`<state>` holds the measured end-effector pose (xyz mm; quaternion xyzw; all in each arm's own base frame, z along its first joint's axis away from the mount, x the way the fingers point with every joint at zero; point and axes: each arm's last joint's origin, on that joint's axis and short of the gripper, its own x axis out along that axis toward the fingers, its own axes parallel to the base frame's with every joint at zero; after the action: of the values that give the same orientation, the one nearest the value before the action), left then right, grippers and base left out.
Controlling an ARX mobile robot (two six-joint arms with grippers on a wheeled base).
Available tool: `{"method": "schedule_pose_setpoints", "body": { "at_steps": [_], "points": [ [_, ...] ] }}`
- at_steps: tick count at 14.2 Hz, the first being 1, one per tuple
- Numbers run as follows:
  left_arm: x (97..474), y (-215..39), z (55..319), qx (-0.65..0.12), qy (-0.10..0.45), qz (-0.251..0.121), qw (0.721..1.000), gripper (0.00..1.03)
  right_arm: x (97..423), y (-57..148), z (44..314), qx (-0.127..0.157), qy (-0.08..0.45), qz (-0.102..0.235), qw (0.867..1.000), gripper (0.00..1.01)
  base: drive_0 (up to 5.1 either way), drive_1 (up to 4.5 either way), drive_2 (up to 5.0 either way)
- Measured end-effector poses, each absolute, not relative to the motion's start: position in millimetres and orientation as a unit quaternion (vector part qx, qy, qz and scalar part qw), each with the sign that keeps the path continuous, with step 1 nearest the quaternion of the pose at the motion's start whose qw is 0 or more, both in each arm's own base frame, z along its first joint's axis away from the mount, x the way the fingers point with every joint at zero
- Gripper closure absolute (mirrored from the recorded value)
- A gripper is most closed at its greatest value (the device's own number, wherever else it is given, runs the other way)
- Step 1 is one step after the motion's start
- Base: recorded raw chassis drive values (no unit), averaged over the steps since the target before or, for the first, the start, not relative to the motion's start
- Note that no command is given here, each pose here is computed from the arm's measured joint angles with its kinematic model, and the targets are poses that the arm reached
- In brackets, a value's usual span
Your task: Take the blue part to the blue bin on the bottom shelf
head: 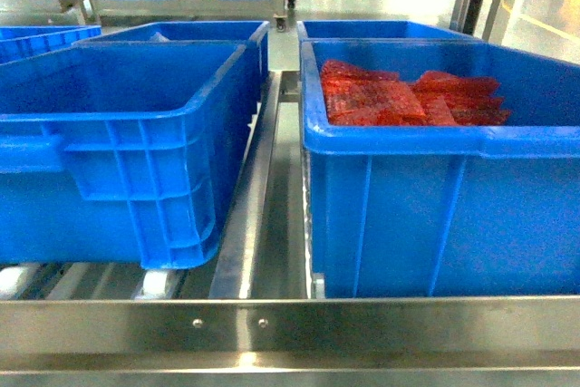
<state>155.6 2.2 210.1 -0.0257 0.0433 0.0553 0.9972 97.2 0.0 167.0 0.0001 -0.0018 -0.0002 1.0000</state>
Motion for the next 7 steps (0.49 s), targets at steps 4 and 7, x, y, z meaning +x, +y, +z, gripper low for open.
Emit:
{"method": "schedule_pose_setpoints", "body": {
  "at_steps": [4, 7],
  "points": [
    [155.7, 2.3, 209.7, -0.026, 0.045, 0.056, 0.997, 0.59, 97.2, 0.0, 167.1, 0.000, -0.003, 0.000, 1.000, 0.03, 0.0, 4.35, -4.3],
    [155.8, 2.3, 210.4, -0.026, 0.041, 0.056, 0.997, 0.59, 97.2, 0.0, 166.9, 0.000, -0.001, 0.000, 1.000, 0.03, 0.0, 4.35, -4.3]
  ]
}}
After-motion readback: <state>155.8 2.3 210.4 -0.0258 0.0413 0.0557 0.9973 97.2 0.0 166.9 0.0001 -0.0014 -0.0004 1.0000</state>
